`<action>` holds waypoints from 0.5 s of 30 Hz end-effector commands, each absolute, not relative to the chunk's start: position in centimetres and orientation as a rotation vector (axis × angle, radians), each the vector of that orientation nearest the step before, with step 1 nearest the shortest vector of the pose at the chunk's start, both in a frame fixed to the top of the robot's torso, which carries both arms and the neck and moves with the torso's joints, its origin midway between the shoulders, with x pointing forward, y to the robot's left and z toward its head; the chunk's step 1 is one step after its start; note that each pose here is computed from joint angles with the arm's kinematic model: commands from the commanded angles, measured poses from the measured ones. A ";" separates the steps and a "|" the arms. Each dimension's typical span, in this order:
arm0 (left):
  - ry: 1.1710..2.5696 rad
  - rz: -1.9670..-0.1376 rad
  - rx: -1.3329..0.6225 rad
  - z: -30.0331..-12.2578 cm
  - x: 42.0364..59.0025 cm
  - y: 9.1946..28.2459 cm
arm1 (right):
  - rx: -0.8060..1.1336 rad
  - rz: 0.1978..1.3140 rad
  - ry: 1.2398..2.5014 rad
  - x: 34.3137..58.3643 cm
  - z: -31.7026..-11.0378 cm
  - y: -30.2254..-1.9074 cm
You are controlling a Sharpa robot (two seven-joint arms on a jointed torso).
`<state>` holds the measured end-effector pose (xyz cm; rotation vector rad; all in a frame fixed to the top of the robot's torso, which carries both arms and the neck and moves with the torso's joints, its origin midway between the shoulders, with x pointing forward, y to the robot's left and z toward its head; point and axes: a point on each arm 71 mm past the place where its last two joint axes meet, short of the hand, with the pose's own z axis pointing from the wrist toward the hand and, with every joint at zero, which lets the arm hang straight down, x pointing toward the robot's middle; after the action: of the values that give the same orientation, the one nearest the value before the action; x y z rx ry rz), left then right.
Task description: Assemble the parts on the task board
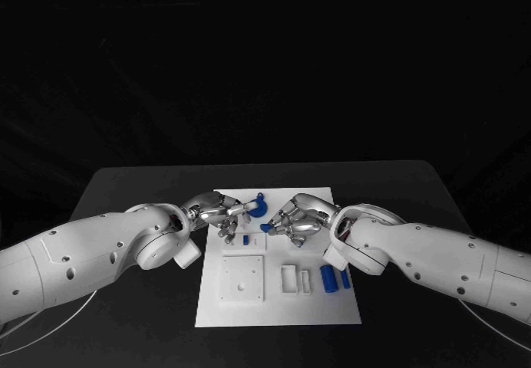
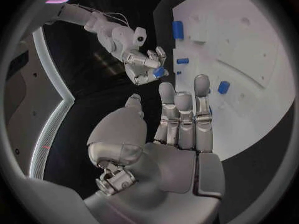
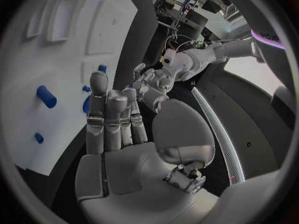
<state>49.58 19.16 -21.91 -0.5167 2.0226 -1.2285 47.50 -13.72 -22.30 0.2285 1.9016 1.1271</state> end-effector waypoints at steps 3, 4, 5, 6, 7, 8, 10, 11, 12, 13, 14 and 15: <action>2.179 -1.241 -0.344 -22.2 48.4 18.0 | 0.311 1.191 2.098 46.8 -23.3 -13.3; 2.183 -1.247 -0.327 -22.2 48.3 17.8 | 0.327 1.196 2.117 46.7 -23.4 -13.3; 2.186 -1.251 -0.313 -22.2 48.2 17.6 | 0.341 1.201 2.132 46.7 -23.5 -13.3; 2.188 -1.254 -0.294 -22.2 48.1 17.5 | 0.359 1.207 2.150 46.7 -23.6 -13.2; 2.189 -1.255 -0.278 -22.1 48.0 17.3 | 0.375 1.213 2.164 46.6 -23.7 -13.2; 2.189 -1.256 -0.259 -22.1 48.0 17.2 | 0.395 1.221 2.181 46.6 -23.7 -13.2; 2.187 -1.255 -0.227 -22.1 47.8 17.0 | 0.435 1.239 2.212 46.5 -23.9 -13.3; 2.187 -1.254 -0.214 -22.1 47.8 17.0 | 0.453 1.247 2.225 46.5 -24.0 -13.3; 2.186 -1.255 -0.203 -22.0 47.7 16.9 | 0.468 1.254 2.236 46.5 -24.0 -13.3; 2.186 -1.256 -0.197 -22.0 47.7 16.9 | 0.476 1.257 2.243 46.5 -24.1 -13.3; 2.186 -1.258 -0.189 -22.0 47.7 16.9 | 0.487 1.263 2.252 46.4 -24.1 -13.4; 2.187 -1.260 -0.182 -22.0 47.6 16.8 | 0.496 1.267 2.261 46.4 -24.2 -13.4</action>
<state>47.95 17.24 -22.10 -0.2718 2.1679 -1.2444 46.89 -13.61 -23.79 0.4332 2.1639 1.2178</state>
